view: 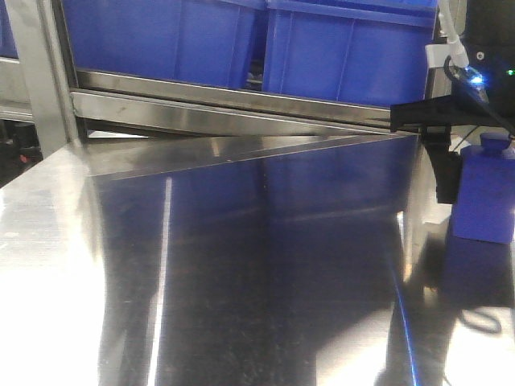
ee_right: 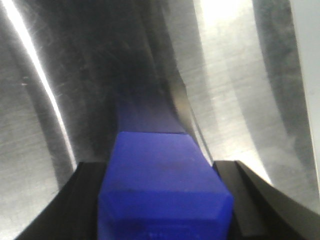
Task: Pick and sort blue part to right shelf
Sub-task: 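Lift the blue part with the right gripper, holding both parts up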
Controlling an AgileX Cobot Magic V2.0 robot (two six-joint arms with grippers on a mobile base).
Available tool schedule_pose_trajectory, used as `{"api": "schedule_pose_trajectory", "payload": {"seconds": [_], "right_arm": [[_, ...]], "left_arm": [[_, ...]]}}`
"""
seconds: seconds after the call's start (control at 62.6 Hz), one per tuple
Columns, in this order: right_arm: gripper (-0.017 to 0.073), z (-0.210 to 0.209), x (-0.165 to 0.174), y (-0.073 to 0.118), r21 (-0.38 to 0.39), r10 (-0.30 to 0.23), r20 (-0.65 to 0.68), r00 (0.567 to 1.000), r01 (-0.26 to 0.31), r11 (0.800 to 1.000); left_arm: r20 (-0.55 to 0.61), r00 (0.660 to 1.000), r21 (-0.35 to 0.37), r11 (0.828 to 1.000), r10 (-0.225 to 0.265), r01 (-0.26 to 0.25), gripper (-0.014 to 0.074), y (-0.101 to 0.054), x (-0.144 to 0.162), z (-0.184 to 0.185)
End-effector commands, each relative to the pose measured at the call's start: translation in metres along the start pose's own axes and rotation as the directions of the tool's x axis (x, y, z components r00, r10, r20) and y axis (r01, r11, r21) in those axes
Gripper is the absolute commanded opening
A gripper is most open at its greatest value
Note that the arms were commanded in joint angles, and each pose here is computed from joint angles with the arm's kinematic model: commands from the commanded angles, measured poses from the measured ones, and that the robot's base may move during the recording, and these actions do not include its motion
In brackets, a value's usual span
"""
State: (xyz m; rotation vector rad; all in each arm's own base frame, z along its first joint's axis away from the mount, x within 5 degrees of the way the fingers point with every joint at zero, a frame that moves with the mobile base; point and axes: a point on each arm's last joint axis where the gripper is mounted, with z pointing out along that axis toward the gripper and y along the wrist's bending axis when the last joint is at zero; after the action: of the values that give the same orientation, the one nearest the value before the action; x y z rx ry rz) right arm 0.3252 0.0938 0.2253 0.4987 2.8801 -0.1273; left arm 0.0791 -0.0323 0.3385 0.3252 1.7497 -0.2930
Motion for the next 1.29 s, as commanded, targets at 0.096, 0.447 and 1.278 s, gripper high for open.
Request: {"api": "schedule_pose_trajectory", "payload": {"seconds": [0.096,0.447,1.278], "right_arm": [[0.0286,-0.025,-0.006,-0.001,-0.038,-0.119,0.106,0.987,0.123,0.992],[0.0288,-0.087,0.001,-0.013,-0.124,-0.239,0.343,0.908,0.296,0.947],[0.0288,-0.121,0.187,-0.165,-0.126,-0.168,0.862,0.479,0.521,0.844]], "left_arm": [[0.181,0.983,-0.014,1.000,0.019,-0.017,0.0315,0.000,0.006,-0.034],[0.202,0.979,-0.174,0.984,0.009,0.027,0.0315,0.015,0.032,-0.075],[0.178,0.984,-0.187,0.982,0.002,0.032,0.0315,0.016,0.041,-0.079]]}}
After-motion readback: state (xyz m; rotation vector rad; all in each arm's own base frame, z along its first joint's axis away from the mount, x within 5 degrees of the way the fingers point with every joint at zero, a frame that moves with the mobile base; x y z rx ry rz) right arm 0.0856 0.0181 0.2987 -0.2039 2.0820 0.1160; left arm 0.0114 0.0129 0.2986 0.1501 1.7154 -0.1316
